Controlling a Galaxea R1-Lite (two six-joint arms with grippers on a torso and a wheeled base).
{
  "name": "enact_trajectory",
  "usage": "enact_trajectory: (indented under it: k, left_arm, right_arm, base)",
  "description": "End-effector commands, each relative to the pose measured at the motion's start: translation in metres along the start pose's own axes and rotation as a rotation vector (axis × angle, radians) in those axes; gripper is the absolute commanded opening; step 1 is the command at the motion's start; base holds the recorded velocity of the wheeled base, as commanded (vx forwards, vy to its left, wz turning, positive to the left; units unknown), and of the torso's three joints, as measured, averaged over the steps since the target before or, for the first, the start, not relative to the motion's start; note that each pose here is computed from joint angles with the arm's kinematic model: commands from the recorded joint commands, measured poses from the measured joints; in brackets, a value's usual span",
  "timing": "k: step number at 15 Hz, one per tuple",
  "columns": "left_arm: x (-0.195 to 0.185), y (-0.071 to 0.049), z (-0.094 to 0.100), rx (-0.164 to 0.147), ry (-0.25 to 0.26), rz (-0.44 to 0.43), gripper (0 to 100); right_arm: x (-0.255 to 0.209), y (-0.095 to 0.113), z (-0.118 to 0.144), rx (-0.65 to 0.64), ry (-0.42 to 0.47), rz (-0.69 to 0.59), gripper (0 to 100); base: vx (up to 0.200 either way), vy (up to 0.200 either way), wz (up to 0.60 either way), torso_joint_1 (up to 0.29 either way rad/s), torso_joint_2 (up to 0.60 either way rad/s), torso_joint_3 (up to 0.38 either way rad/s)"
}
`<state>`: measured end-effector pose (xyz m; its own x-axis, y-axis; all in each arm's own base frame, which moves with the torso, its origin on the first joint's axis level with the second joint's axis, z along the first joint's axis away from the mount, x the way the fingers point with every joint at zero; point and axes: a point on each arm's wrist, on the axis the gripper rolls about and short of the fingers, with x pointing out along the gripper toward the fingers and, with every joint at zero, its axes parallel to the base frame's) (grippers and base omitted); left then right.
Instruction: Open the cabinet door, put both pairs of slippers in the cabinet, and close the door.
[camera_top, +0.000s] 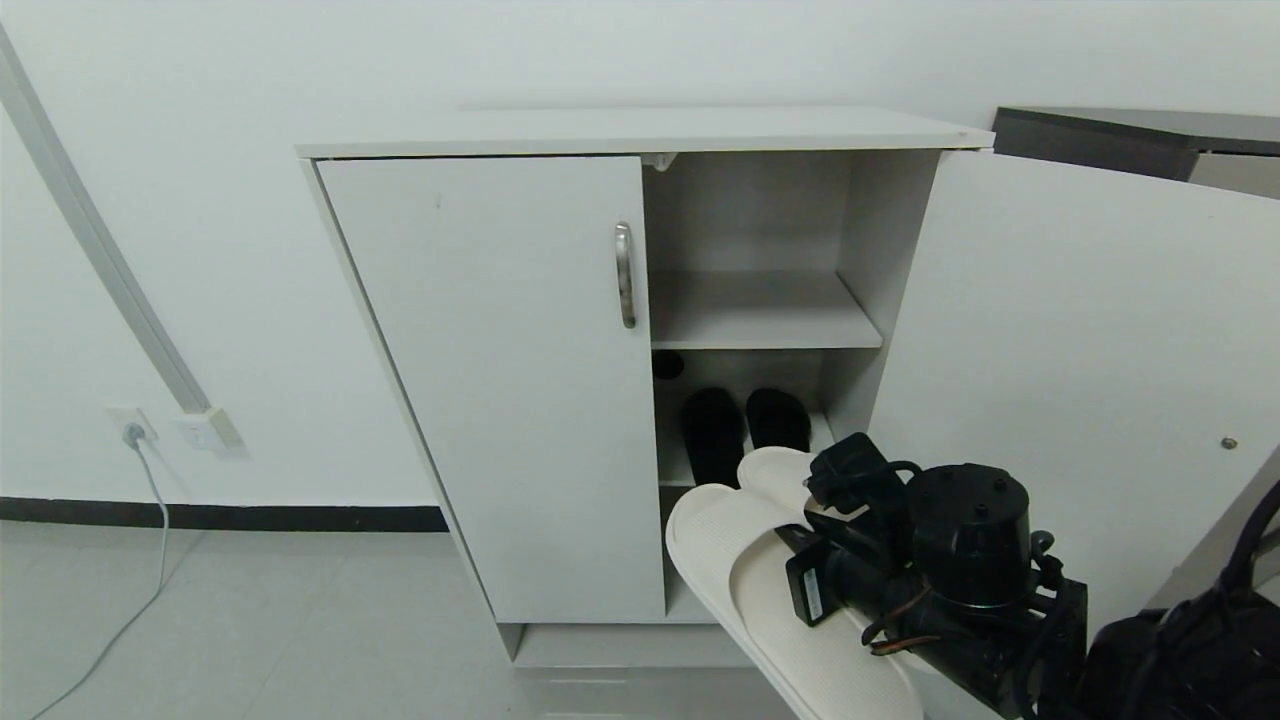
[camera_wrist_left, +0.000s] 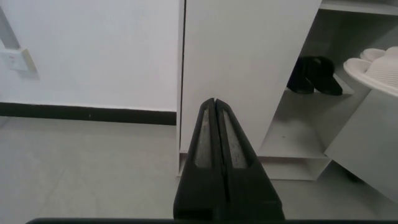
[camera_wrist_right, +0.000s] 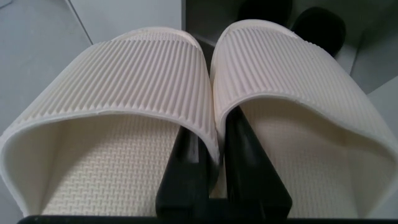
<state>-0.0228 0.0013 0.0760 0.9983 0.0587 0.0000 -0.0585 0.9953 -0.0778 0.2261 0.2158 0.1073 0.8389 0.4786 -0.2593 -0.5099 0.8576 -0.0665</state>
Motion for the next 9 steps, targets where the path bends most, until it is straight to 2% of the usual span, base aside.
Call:
enact_trajectory:
  k: [1,4,6,9]
  left_arm:
    - [0.0000,0.0000,-0.0001,0.000,0.000,0.000,0]
    - [0.0000,0.0000,0.0000,0.000,0.000,0.001,0]
    - [0.0000,0.0000,0.0000,0.000,0.000,0.001,0]
    - [-0.0001,0.0000,-0.0001,0.000,-0.002,0.001,0]
  right_arm:
    - [0.0033,0.0010,-0.0052,-0.005,0.018,-0.002,0]
    - [0.0033,0.0010,-0.0052,-0.007,0.018,0.000,0]
    - [0.0027,0.0009,-0.0044,0.000,0.009,0.000,0]
    - [0.0039,0.0017,-0.0019,0.003,-0.028,0.003,0]
  base:
    - [0.000,0.000,0.00,0.000,0.00,0.000]
    - [0.000,0.000,0.00,0.000,0.00,0.000]
    - [0.000,0.000,-0.60,0.005,0.01,0.010]
    - [0.000,0.000,0.00,0.000,0.00,0.000]
